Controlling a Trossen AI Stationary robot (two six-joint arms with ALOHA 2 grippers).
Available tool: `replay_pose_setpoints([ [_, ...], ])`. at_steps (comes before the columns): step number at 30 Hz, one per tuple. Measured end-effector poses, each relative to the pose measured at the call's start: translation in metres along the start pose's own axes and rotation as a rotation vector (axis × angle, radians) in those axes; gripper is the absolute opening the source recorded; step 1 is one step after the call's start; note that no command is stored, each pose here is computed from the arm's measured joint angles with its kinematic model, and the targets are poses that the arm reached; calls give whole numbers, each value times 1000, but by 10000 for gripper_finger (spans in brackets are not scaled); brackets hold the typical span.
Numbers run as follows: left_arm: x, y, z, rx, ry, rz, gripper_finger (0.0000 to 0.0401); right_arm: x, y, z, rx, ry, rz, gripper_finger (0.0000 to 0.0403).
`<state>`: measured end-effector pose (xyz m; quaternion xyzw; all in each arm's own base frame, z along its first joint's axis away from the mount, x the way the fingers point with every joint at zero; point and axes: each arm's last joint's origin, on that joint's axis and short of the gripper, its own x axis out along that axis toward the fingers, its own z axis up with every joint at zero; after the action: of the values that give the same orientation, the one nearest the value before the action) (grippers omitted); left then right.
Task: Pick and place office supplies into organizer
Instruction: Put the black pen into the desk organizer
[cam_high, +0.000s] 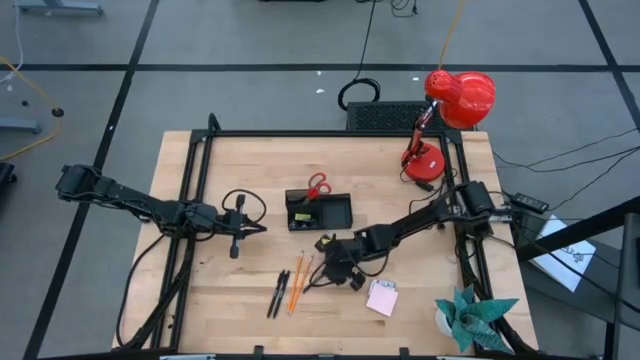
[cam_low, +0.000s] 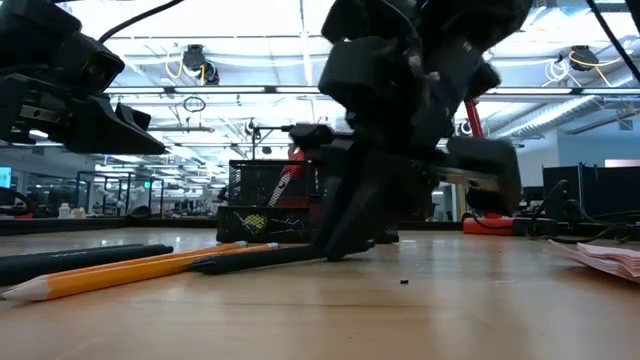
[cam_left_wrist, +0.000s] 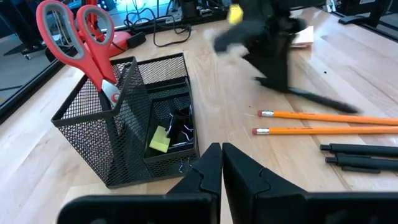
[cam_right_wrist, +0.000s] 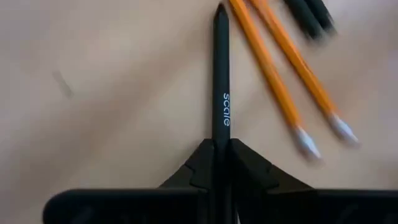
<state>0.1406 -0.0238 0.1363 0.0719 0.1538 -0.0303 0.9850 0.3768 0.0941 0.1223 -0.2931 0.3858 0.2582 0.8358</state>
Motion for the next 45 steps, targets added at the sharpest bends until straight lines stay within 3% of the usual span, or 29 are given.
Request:
replay_pose_setpoints([
  [7,0,0,0,-2,-4,0,21,-31,-14,26,-107,292,-281,25],
  [13,0,0,1,-18,-5,0,21,-49,-31,48,-175,411,-459,26],
  [17,0,0,1,-18,-4,0,21,-58,-39,53,-292,557,-606,21],
  [21,0,0,0,-22,-2,0,21,-65,-51,53,-427,718,-683,21],
  [29,0,0,0,-19,1,0,21,-74,-84,42,-642,952,-702,23],
  [35,0,0,-3,-15,31,-2,21,-76,-93,42,-768,998,-659,23],
  [45,-1,-1,-8,-16,42,-3,21,-56,-94,33,-979,964,-483,23],
])
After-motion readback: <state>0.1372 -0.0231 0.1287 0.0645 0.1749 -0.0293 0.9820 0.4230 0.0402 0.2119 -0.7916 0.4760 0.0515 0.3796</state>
